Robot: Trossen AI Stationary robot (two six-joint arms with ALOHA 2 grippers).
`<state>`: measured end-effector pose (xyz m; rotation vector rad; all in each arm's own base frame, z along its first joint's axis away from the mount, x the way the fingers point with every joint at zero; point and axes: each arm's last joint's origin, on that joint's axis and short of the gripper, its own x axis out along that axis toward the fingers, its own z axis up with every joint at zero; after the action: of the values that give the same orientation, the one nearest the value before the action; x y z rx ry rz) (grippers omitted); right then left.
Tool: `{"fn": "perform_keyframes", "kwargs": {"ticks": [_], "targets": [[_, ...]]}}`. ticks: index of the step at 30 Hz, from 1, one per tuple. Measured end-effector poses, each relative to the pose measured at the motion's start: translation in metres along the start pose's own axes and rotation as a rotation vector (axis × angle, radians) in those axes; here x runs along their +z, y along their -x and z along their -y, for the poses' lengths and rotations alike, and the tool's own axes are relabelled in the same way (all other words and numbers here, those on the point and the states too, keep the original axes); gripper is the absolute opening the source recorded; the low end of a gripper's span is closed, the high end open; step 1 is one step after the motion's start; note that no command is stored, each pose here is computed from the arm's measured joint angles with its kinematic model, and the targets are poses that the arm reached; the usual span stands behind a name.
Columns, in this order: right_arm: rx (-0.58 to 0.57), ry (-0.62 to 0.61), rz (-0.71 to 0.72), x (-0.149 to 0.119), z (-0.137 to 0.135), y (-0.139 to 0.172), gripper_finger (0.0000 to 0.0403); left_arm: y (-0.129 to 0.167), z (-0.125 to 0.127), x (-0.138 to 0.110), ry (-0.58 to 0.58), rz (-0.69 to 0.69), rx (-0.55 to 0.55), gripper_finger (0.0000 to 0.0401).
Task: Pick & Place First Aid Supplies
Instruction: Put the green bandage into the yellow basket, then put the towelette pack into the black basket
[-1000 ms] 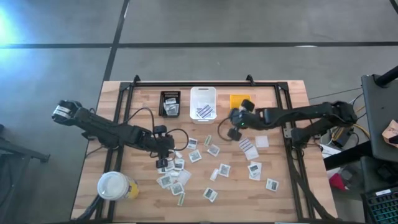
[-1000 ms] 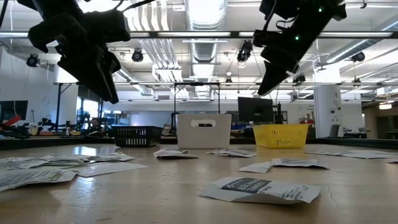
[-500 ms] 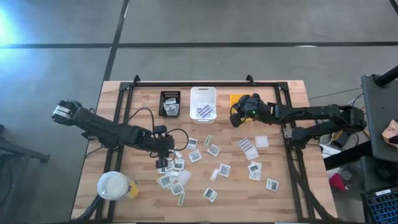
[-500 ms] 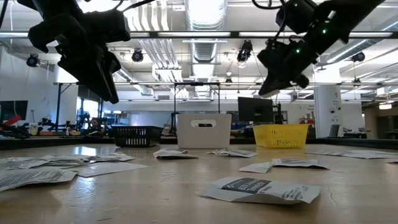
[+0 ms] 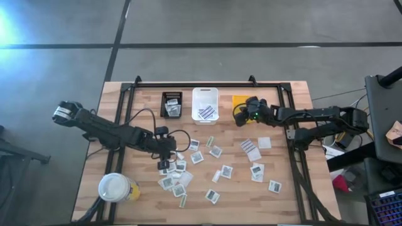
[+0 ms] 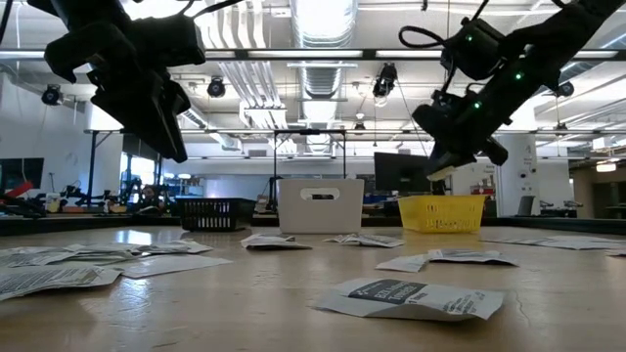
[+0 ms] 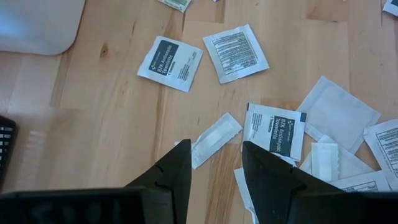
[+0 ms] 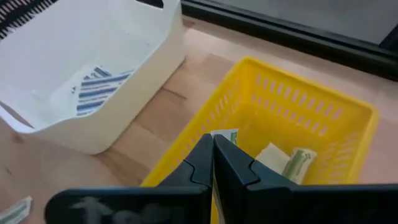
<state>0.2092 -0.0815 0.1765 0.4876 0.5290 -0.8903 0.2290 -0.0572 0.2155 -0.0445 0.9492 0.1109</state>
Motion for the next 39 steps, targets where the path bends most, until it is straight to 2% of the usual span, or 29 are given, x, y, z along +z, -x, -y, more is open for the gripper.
{"fn": "perform_keyframes", "kwargs": {"ticks": [15,30,33,39], "targets": [[-0.043,0.051,-0.001,-0.009,0.006,-0.002,0.0011,0.0,0.001,0.002,0.004,0.018,-0.006,0.0135],[-0.026,0.053,0.019,-0.005,0.004,-0.001,0.0109,0.0,0.001,0.002,-0.003,0.021,-0.008,0.0135],[0.047,0.051,0.001,0.001,-0.002,0.0,0.0117,0.0,0.001,0.002,-0.002,0.02,-0.01,0.0135],[0.294,0.106,-0.063,0.014,-0.022,0.009,0.0111,0.0,0.001,0.002,0.003,0.019,-0.012,0.0135]]}}
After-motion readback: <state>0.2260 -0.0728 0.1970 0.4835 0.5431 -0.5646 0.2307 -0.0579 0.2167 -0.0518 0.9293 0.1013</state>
